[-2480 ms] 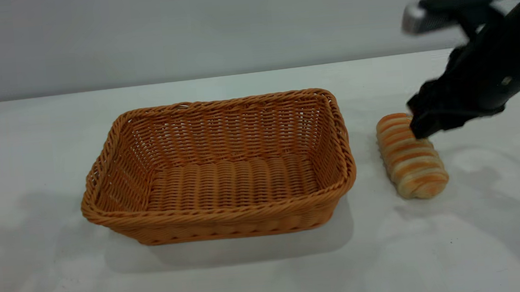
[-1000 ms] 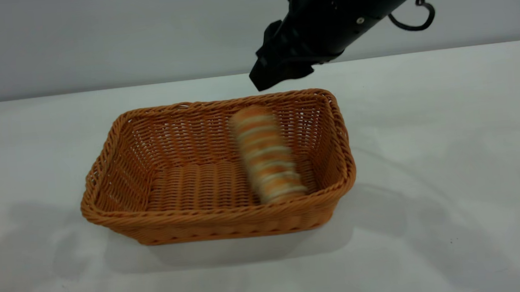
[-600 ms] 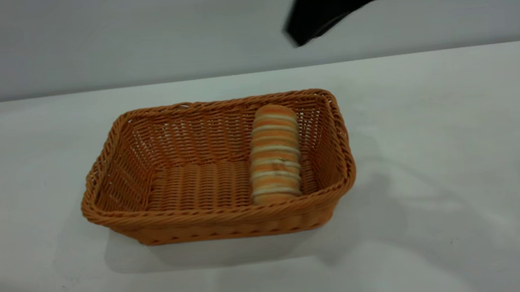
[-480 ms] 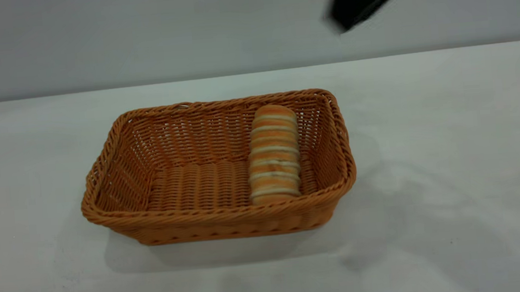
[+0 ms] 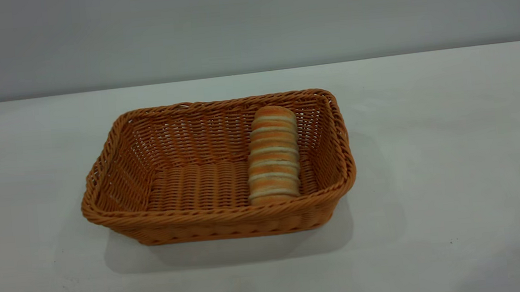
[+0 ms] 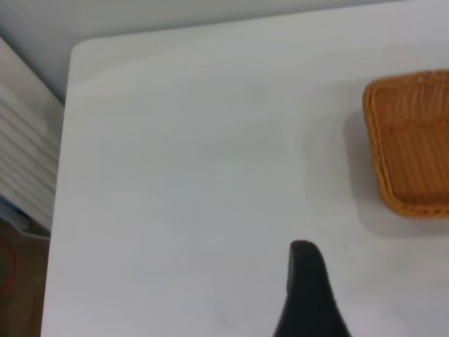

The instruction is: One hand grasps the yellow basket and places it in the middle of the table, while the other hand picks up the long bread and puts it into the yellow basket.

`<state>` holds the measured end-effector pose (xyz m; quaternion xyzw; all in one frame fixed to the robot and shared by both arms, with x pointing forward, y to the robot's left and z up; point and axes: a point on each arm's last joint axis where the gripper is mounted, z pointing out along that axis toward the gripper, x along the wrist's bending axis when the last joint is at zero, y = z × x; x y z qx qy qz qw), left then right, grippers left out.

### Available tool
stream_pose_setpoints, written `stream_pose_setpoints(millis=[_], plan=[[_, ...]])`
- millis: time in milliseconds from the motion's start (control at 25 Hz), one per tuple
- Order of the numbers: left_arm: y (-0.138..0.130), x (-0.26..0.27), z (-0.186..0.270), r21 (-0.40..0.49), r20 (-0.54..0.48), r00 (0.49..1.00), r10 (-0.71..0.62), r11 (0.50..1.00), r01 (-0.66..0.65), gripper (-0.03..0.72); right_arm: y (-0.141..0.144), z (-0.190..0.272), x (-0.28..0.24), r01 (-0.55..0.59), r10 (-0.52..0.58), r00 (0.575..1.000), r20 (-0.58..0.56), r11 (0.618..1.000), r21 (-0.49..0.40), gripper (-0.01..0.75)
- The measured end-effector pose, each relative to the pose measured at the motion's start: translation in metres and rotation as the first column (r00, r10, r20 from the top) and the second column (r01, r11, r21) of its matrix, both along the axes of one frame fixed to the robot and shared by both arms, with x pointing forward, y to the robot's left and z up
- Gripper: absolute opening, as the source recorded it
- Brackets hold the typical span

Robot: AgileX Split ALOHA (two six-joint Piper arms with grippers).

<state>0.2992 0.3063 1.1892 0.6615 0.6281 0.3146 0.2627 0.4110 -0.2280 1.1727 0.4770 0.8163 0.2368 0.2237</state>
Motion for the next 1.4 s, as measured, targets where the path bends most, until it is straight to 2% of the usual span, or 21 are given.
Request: stream_pose_setpoints(millis=[120,280,480,840,1000,1400], plan=[[0.001,-0.014,-0.017,0.0,-0.001,1.0,0.0,1.0,0.0,0.554,-0.012,0.012,-0.032,-0.004,0.004,1.0,0.007,0.999,0.041,0.322],[0.002,-0.035,-0.039,-0.001,0.013,1.0,0.0,1.0,0.0,0.554,-0.02,0.024,-0.069,-0.048,0.037,0.997,0.072,0.985,0.166,0.322],[0.002,-0.06,-0.065,-0.022,0.059,0.998,-0.012,1.0,0.013,0.554,-0.032,0.005,-0.116,-0.117,0.093,0.99,0.106,0.961,0.25,0.322],[0.001,-0.082,-0.111,-0.05,0.095,0.995,-0.03,0.998,0.035,0.554,-0.05,-0.081,-0.159,-0.144,0.119,0.986,0.115,0.959,0.244,0.322],[-0.002,-0.081,-0.125,-0.078,0.072,0.996,-0.05,0.995,0.056,0.554,-0.053,-0.113,-0.16,-0.169,0.144,0.98,0.14,0.967,0.188,0.322],[-0.006,-0.071,-0.151,-0.102,-0.007,0.998,-0.066,0.993,0.065,0.553,-0.056,-0.131,-0.161,-0.164,0.141,0.979,0.145,0.973,0.162,0.322]])
